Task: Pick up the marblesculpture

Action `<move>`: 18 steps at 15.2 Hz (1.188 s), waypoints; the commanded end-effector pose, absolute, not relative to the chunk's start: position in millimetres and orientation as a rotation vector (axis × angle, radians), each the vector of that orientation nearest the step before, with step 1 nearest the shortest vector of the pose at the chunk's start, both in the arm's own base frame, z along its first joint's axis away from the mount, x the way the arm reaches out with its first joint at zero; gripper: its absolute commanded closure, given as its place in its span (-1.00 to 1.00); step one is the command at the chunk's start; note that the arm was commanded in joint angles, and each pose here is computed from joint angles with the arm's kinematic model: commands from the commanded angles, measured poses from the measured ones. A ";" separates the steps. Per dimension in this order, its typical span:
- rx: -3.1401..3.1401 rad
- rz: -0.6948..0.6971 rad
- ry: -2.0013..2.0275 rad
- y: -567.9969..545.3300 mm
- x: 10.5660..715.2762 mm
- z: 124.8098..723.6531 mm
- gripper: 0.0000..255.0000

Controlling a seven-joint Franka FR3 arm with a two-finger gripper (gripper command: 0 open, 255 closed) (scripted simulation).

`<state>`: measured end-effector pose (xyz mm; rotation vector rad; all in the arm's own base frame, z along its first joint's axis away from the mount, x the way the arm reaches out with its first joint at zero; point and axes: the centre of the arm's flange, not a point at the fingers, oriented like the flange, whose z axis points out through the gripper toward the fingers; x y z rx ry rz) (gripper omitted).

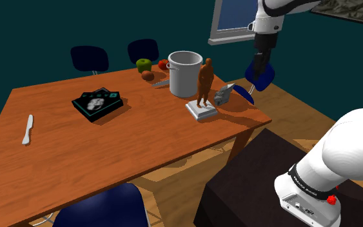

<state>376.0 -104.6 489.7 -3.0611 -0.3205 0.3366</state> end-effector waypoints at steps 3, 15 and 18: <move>-3.046 0.362 -0.416 -135.2 409.7 455.6 -1.00; -2.981 0.433 -0.689 -207.6 518.9 360.1 -1.00; -2.960 0.451 -0.756 -222.2 547.3 335.1 -1.00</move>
